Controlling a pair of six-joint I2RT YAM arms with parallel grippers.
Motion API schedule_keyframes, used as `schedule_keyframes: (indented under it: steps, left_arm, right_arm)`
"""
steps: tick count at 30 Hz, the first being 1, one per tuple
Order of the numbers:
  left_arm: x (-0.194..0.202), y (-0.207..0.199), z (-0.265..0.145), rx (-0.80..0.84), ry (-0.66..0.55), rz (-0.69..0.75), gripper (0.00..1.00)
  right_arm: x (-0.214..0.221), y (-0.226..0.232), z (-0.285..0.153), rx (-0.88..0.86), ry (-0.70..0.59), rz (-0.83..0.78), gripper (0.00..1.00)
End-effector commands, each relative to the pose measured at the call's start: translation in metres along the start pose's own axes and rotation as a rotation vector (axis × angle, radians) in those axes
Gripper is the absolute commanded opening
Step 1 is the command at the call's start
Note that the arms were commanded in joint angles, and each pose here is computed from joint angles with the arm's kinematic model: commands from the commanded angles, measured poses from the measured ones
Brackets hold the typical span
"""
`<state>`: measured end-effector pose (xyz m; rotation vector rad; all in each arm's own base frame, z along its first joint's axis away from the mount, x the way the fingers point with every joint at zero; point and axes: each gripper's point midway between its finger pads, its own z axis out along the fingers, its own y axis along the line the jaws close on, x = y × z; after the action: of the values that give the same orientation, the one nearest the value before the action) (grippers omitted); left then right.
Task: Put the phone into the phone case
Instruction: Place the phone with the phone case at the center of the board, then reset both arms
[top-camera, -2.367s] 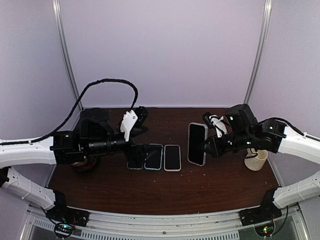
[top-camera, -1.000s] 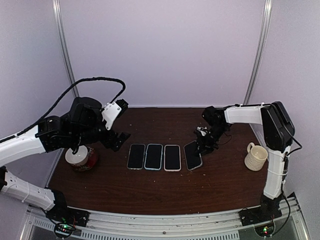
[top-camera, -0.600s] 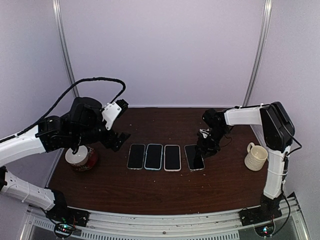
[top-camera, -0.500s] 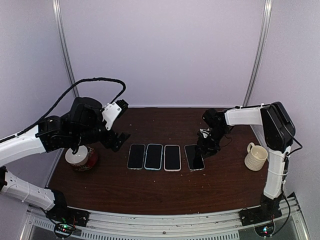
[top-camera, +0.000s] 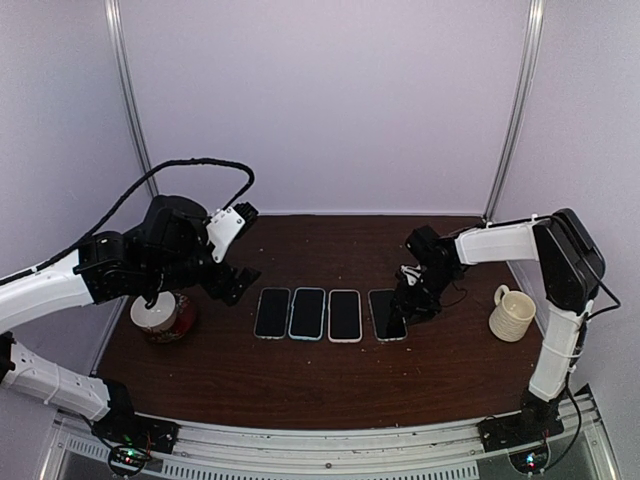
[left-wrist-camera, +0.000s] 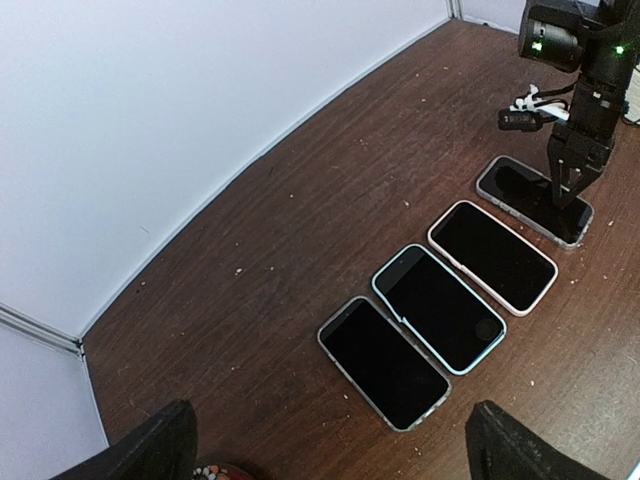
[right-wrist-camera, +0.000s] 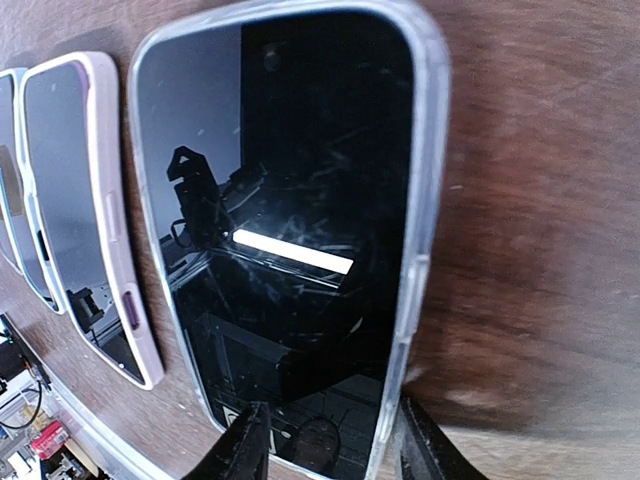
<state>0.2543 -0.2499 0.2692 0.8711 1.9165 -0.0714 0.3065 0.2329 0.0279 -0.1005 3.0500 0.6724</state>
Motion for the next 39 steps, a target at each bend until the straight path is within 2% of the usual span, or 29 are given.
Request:
schedule_keyframes:
  steps: [1,6,10,12,13,15,16,19,22,26,29,39]
  left_arm:
    - [-0.009,0.002,-0.002,0.008,-0.024,-0.009,0.98]
    - [-0.009,0.000,-0.001,0.019,-0.021,-0.008,0.98]
    - [-0.006,0.004,0.005,0.011,0.014,-0.013,0.97]
    - [-0.004,0.014,0.006,-0.004,0.044,-0.046,0.97]
    - [-0.002,0.023,0.006,-0.018,0.057,-0.069,0.98]
    - [0.001,0.043,0.005,-0.045,0.069,-0.134,0.97]
    - [0.005,0.054,0.004,-0.057,0.072,-0.173,0.98]
    - [0.026,0.092,0.007,-0.125,0.085,-0.277,0.97]
    - [0.063,0.123,0.011,-0.189,0.154,-0.377,0.98]
    - [0.112,0.167,-0.001,-0.284,0.189,-0.599,0.97]
    - [0.134,0.177,-0.016,-0.385,0.202,-0.583,0.97]
    - [0.152,0.167,-0.017,-0.389,0.159,-0.522,0.98]
  right_arm:
    - [0.003,0.008,0.000,-0.013,-0.028,0.013,0.45]
    - [0.006,0.005,-0.006,0.009,-0.045,0.014,0.45]
    - [-0.003,-0.002,-0.028,0.087,-0.104,-0.028,0.51]
    - [-0.013,0.004,-0.053,0.107,-0.175,-0.083,0.63]
    - [-0.018,0.007,-0.067,0.119,-0.225,-0.115,0.76]
    - [-0.030,0.001,-0.105,0.188,-0.361,-0.132,0.95]
    - [-0.034,-0.004,-0.125,0.217,-0.431,-0.131,0.98]
    - [-0.043,-0.025,-0.174,0.277,-0.618,-0.122,1.00]
    - [-0.038,-0.048,-0.213,0.374,-0.772,-0.102,0.99]
    - [-0.021,-0.063,-0.230,0.394,-0.907,-0.096,0.99]
    - [-0.012,-0.072,-0.224,0.373,-0.978,-0.080,0.99]
    - [0.006,-0.092,-0.209,0.389,-0.995,-0.036,1.00]
